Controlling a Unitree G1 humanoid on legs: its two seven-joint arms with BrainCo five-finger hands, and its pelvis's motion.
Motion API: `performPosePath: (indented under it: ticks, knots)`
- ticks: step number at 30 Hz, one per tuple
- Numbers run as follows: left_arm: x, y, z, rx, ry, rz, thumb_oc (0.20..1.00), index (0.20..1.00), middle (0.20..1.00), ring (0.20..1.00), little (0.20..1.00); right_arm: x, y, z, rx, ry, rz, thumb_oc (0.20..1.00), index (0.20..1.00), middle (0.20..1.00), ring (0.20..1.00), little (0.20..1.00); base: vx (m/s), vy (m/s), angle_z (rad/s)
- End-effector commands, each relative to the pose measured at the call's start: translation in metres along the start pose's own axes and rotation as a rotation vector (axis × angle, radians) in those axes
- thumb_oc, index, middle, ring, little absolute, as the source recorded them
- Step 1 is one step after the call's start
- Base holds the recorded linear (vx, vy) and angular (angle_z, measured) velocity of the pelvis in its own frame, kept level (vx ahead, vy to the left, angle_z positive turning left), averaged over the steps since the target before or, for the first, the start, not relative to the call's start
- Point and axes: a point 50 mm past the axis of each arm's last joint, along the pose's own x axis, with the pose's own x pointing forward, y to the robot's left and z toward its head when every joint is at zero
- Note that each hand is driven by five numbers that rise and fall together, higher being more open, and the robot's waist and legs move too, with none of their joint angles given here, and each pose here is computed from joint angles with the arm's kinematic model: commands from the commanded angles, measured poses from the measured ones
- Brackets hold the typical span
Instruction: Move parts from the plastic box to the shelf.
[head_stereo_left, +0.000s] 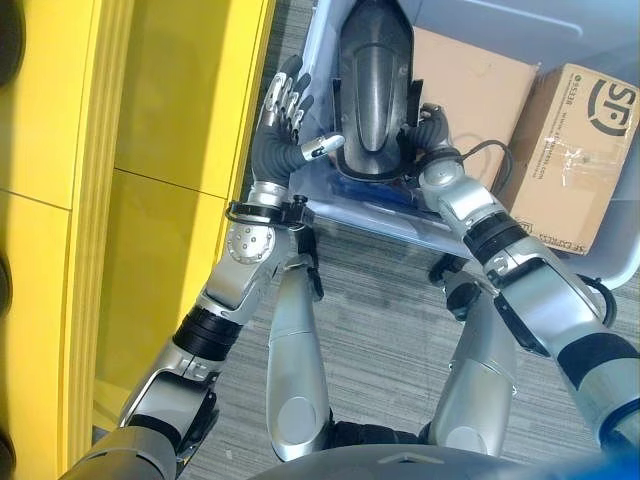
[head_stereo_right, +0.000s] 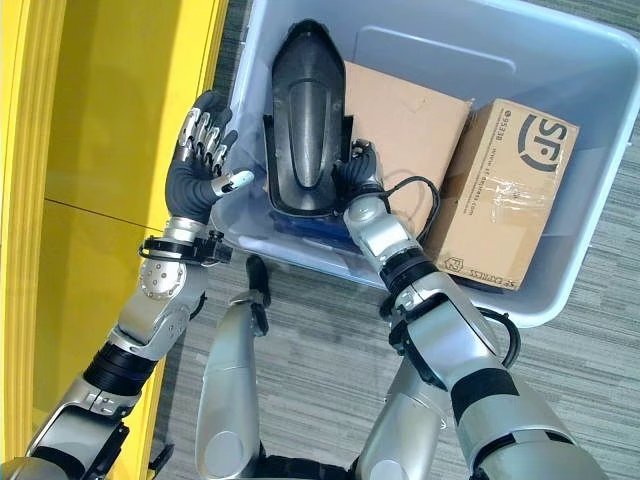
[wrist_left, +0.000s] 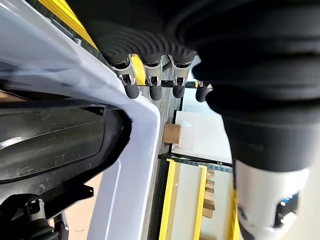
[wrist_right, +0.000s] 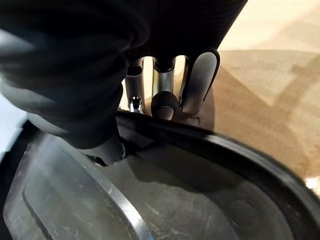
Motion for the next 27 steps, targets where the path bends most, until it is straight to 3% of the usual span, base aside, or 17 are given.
performPosePath:
  ticks: [1, 20, 24, 27]
  knots:
    - [0.0, -0.004, 0.017, -0.006, -0.133, -0.043, 1.0, 1.0, 1.0, 1.0, 1.0, -0.02, 0.02, -0.088, -0.036, 0.335, 0.077, 0.2, 0.2, 0.2, 0.2, 0.2, -0.02, -0.07, -0.02]
    - [0.002, -0.013, 0.016, -0.063, -0.119, -0.05, 1.0, 1.0, 1.0, 1.0, 1.0, -0.029, 0.034, -0.092, 0.273, 0.324, 0.082, 0.2, 0.2, 0.2, 0.2, 0.2, -0.02, -0.04, -0.09]
    - [0.002, -0.016, 0.011, -0.069, -0.091, -0.044, 1.0, 1.0, 1.0, 1.0, 1.0, -0.026, 0.028, -0.076, 0.321, 0.175, -0.003, 0.2, 0.2, 0.2, 0.2, 0.2, -0.01, -0.043, -0.17]
    - [0.0, -0.016, 0.008, -0.086, -0.06, -0.018, 1.0, 1.0, 1.0, 1.0, 1.0, -0.027, 0.017, -0.043, 0.334, -0.066, -0.093, 0.2, 0.2, 0.2, 0.2, 0.2, -0.01, -0.041, -0.25]
